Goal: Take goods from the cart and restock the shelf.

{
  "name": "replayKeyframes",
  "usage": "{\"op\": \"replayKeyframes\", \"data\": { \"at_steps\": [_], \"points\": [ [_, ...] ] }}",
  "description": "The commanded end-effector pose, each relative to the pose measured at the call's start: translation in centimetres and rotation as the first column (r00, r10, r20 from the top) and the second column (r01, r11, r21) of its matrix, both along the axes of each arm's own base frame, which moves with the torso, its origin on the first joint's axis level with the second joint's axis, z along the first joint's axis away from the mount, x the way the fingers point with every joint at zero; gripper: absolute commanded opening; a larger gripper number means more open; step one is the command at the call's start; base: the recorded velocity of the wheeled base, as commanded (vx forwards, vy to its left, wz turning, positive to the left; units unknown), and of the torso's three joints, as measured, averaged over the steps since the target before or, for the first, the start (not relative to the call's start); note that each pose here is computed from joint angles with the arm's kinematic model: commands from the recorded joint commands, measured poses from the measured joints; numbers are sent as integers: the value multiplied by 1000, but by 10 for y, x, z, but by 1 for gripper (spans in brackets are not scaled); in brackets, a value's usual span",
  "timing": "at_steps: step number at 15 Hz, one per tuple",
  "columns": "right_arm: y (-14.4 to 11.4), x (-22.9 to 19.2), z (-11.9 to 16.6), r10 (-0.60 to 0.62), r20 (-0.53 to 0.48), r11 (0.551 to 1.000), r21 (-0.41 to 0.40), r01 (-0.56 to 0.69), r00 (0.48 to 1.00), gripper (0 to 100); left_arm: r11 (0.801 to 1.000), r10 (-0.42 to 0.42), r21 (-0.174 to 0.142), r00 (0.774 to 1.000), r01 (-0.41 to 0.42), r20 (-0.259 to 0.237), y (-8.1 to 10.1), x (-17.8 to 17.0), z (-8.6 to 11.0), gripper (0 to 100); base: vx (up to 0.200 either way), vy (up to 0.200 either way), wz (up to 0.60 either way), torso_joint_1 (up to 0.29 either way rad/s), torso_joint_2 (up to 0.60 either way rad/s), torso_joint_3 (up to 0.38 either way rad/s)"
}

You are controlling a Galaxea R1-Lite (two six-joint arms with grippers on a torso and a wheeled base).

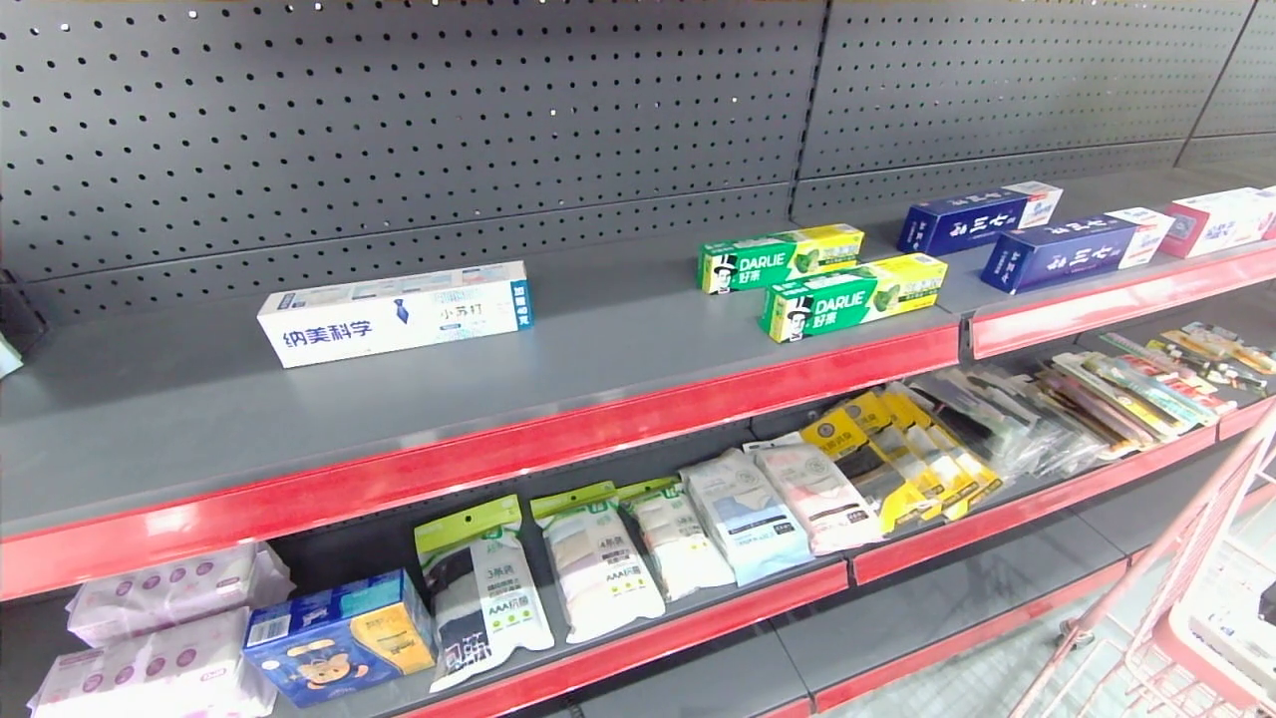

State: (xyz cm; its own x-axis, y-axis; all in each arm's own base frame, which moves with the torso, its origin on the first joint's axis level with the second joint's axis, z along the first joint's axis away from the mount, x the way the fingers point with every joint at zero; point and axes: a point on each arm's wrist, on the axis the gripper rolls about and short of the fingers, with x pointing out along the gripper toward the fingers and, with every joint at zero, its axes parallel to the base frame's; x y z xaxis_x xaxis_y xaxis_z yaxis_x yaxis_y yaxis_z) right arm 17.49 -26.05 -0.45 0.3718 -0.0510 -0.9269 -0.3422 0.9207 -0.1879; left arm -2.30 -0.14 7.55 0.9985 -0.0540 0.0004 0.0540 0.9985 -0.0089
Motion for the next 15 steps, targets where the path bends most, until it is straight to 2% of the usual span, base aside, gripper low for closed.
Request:
{"op": "replayKeyframes", "data": {
  "at_steps": [1, 5, 9, 15],
  "points": [
    [1, 0, 9, -12, 23, 1000, -13, 13, 1000, 0, 1000, 0, 0, 1000, 0, 0, 0, 0, 0, 100, 0, 0, 0, 0, 0, 0],
    [1, 0, 25, -95, 75, 995, -1, 95, 993, 0, 1000, 0, 0, 1000, 0, 0, 0, 0, 0, 100, 0, 0, 0, 0, 0, 0],
    [9, -4, 35, -72, 122, 997, 13, 71, 990, 0, 1000, 0, 0, 1000, 0, 0, 0, 0, 0, 100, 0, 0, 0, 0, 0, 0],
    [13, -6, 70, -95, 212, 993, -44, 107, 973, 0, 1000, 0, 0, 1000, 0, -2, 0, 0, 0, 100, 0, 0, 0, 0, 0, 0]
  ]
}}
